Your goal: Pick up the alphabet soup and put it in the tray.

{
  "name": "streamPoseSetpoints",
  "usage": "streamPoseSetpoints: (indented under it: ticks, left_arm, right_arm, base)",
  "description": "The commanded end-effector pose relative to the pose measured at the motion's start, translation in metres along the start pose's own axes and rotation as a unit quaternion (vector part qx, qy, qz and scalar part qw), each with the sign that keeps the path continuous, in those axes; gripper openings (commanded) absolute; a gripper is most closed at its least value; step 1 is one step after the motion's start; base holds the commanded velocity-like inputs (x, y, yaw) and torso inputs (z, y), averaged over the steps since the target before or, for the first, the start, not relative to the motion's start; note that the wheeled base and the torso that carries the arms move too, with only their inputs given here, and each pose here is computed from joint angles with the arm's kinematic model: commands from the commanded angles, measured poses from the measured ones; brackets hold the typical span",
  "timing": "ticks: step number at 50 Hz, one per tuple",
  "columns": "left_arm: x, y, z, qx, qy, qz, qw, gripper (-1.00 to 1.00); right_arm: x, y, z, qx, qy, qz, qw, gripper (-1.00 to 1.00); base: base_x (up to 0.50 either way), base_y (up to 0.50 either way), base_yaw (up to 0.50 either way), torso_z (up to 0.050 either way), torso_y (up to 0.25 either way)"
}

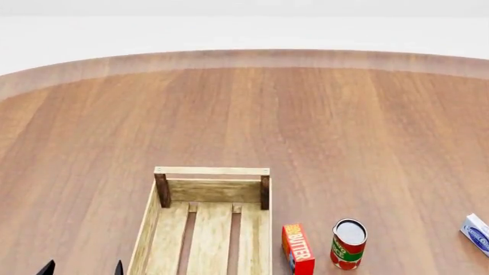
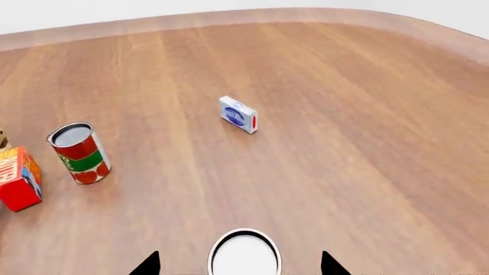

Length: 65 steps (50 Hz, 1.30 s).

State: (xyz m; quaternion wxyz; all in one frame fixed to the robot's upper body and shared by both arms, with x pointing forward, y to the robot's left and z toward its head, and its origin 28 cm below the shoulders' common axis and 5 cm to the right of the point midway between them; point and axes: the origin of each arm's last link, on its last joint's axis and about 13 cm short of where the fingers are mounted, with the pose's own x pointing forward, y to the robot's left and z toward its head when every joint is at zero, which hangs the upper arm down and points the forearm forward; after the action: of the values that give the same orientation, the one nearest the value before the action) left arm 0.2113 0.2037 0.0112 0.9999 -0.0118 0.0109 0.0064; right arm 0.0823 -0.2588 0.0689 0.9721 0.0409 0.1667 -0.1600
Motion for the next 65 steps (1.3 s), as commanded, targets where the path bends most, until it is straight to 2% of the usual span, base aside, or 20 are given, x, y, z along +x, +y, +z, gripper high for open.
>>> streamPoseSetpoints:
  ticks: [1, 27, 37, 41, 65]
  left_arm:
    - [0.0, 0.0, 0.0, 0.001, 0.001, 0.0, 1.0, 1.0]
    - [0.0, 0.0, 0.0, 0.0, 0.001, 0.001, 1.0, 1.0]
    - [0.0, 0.0, 0.0, 0.0, 0.001, 0.0, 1.0, 1.0]
    - [-0.002, -0.001, 0.001, 0.02, -0.014, 0.0, 1.0, 1.0]
    - [-0.001, -0.001, 0.0, 0.018, -0.011, 0.001, 1.0, 1.0]
  right_arm:
    - [0.012, 0.0, -0.005, 0.0, 0.011, -0.003, 1.0, 1.0]
    - [0.037, -0.002, -0.029, 0.014, 0.038, -0.017, 0.999, 1.0]
    - [0.048, 0.001, -0.034, 0.013, 0.049, -0.015, 0.999, 1.0]
    - [0.052, 0.001, -0.038, 0.009, 0.055, -0.018, 0.998, 1.0]
    - [0.065, 0.003, -0.05, 0.005, 0.077, -0.019, 0.997, 1.0]
  base:
    - [0.0, 0.0, 0.0, 0.0, 0.0]
    - [0.0, 0.0, 0.0, 0.0, 0.0]
    - [0.0, 0.0, 0.0, 0.0, 0.0]
    - [0.0, 0.0, 0.0, 0.0, 0.0]
    - [0.0, 0.0, 0.0, 0.0, 0.0]
